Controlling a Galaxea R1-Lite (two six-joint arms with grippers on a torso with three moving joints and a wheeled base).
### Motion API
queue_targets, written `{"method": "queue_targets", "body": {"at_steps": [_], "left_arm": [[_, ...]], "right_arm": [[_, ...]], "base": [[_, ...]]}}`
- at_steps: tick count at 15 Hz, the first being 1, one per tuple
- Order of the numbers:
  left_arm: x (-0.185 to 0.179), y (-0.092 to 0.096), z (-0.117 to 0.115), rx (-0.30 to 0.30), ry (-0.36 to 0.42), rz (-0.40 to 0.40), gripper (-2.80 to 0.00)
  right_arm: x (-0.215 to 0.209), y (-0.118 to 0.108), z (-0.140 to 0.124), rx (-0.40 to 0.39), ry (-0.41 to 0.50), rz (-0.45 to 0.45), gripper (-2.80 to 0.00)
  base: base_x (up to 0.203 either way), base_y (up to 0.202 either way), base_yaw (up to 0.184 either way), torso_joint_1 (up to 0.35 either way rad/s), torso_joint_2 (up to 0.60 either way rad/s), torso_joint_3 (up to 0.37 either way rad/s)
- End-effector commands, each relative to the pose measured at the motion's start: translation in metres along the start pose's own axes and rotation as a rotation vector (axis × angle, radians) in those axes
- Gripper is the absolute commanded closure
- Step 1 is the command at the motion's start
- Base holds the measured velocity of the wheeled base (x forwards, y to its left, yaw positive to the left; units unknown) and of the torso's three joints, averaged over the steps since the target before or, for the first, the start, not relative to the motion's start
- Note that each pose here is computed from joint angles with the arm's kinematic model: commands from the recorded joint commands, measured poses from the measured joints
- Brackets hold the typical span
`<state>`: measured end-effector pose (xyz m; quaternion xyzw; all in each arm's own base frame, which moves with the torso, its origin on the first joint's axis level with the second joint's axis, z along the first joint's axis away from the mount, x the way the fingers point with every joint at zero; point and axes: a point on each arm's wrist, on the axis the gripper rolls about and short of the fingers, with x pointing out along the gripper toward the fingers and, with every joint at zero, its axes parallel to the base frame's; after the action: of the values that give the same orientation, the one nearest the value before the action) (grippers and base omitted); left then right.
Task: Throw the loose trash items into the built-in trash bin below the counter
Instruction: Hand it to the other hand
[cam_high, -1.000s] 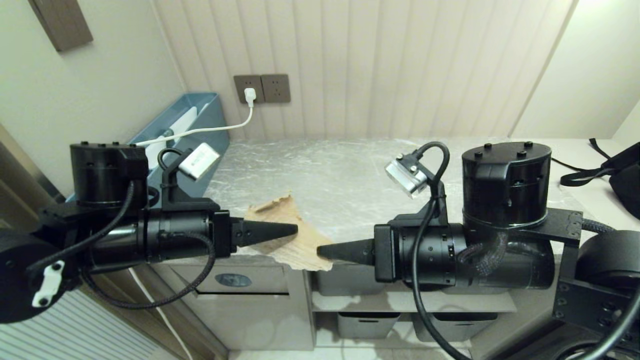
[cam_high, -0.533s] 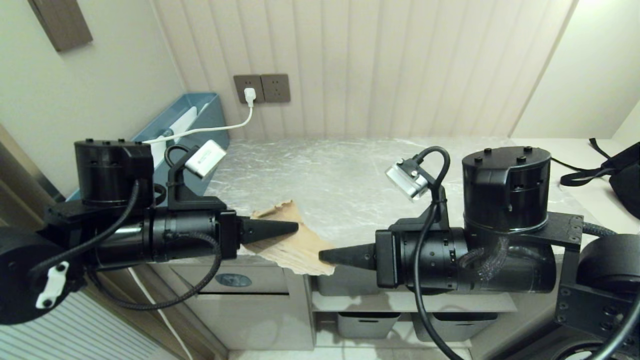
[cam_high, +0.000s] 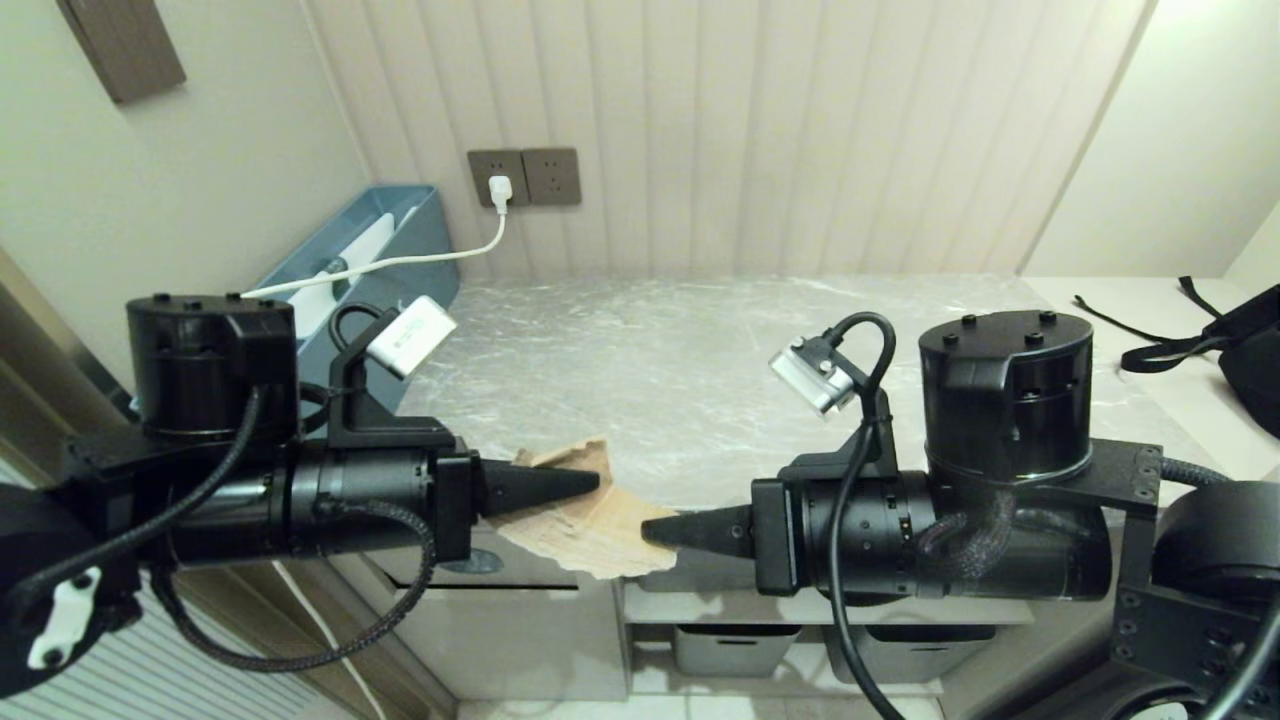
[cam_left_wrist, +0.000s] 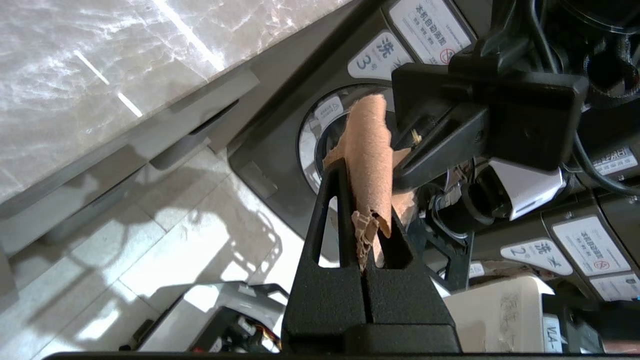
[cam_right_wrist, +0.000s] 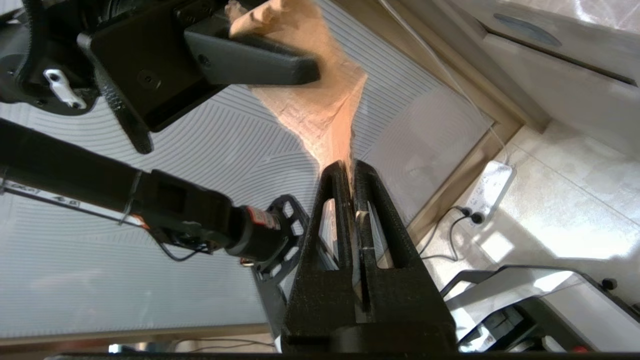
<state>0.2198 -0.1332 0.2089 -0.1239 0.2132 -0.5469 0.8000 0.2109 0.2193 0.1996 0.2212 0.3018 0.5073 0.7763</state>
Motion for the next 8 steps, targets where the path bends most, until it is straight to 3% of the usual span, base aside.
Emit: {"method": "queue_targets", "body": {"at_steps": [1,4,6,8], "left_arm": [[-0.005,-0.004,-0.001,0.006,-0.008,-0.002,0.00],[-0.006,0.001,-0.001,-0.001,-0.017,0.044,0.00],[-0.006,0.007,-0.001,-0.006,-0.044,0.149,0.00],[-0.010,0.013,0.001,-0.010,-0.075,0.260,0.00]], "right_arm": [[0.000,0.000,-0.001,0.002,0.002,0.001,-2.80],[-0.008,0.004,-0.002,0.004,-0.006,0.006,-2.80],[-0.022,0.008,-0.003,-0.002,-0.030,0.005,-2.80],[-0.042,-0.003,-0.001,0.008,-0.110,-0.090,-2.80]], "base": [[0.000,0.000,0.000,0.000,0.00,0.000],[0.000,0.000,0.000,0.000,0.00,0.000],[0.000,0.000,0.000,0.000,0.00,0.000],[0.000,0.000,0.000,0.000,0.00,0.000]]}}
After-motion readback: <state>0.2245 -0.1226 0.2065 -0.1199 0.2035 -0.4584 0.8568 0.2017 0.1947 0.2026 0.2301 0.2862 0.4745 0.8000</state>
